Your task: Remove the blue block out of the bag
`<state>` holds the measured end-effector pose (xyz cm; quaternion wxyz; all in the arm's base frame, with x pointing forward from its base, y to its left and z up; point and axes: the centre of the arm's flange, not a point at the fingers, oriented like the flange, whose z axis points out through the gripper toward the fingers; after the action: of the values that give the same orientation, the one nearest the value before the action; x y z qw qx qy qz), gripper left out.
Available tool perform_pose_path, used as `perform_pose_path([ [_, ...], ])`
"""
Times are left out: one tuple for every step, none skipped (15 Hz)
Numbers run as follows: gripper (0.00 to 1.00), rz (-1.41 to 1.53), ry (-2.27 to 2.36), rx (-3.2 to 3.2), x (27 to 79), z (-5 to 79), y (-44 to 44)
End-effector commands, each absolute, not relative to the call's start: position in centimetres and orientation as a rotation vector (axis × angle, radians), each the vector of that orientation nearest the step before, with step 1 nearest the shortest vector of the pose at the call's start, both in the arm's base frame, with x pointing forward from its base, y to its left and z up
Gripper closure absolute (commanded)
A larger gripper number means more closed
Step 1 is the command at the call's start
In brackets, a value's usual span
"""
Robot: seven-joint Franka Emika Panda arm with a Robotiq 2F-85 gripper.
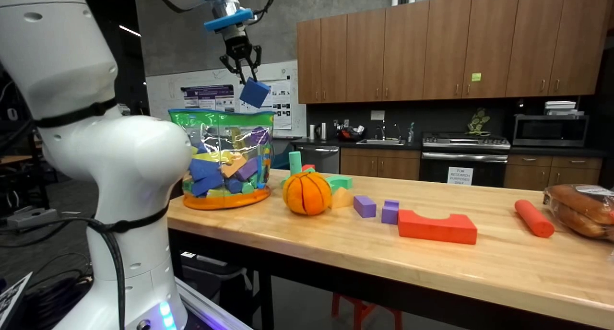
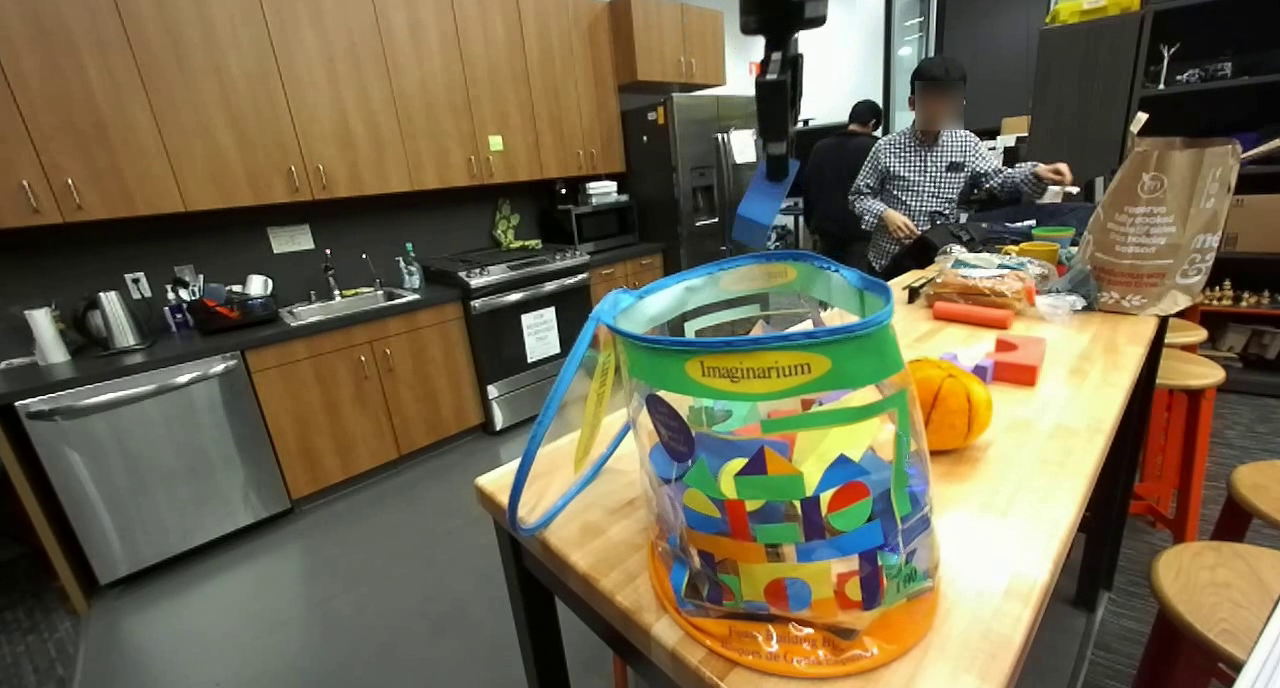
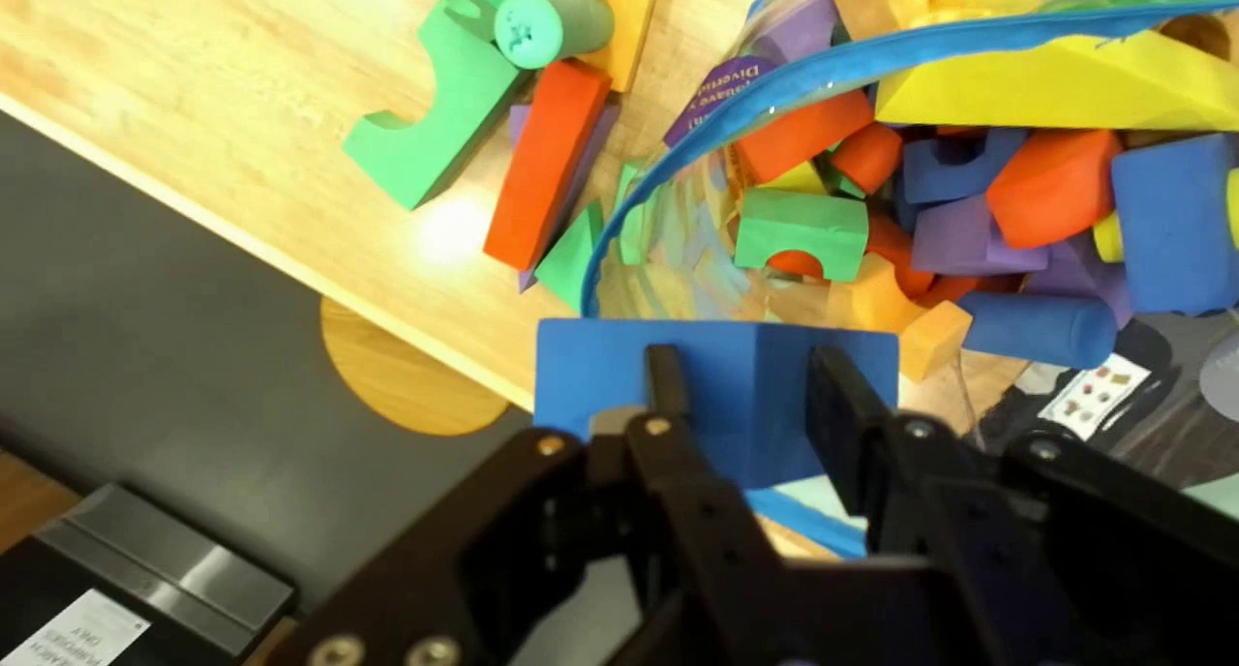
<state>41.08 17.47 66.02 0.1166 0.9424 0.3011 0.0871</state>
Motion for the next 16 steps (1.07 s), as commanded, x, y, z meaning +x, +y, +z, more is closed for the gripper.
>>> perform_pose_path([
  [0.89, 0.42, 0.703, 2.736, 39.4, 68.9, 15.2],
  [0.89, 0.449, 0.652, 2.74, 39.2, 69.2, 14.3],
  [0.89, 0.47, 0.601, 2.747, 39.0, 69.3, 13.3],
  [0.89, 0.484, 0.54, 2.761, 38.9, 69.1, 12.0],
  [0.89, 0.493, 0.483, 2.774, 38.9, 68.8, 10.8],
  [0.89, 0.502, 0.417, 2.791, 39.1, 68.3, 9.4],
  [0.89, 0.505, 0.353, 2.81, 39.4, 67.5, 7.9],
  [0.89, 0.506, 0.296, 2.826, 39.7, 66.8, 6.5],
  [0.89, 0.508, 0.244, 2.836, 40.0, 66.1, 5.1],
  [0.89, 0.509, 0.188, 2.846, 40.5, 65.2, 3.7],
  [0.89, 0.509, 0.124, 2.854, 41.1, 64.2, 2.2],
  [0.89, 0.504, 0.075, 2.86, 41.6, 63.3, 0.9],
  [0.89, 0.492, 0.027, 2.868, 42.2, 62.2, -0.4],
  [0.89, 0.479, -0.017, 2.875, 42.5, 61.2, -1.6],
  [0.89, 0.466, -0.05, 2.883, 42.8, 60.3, -2.5],
  [0.89, 0.449, -0.081, 2.891, 43.0, 59.2, -3.4],
])
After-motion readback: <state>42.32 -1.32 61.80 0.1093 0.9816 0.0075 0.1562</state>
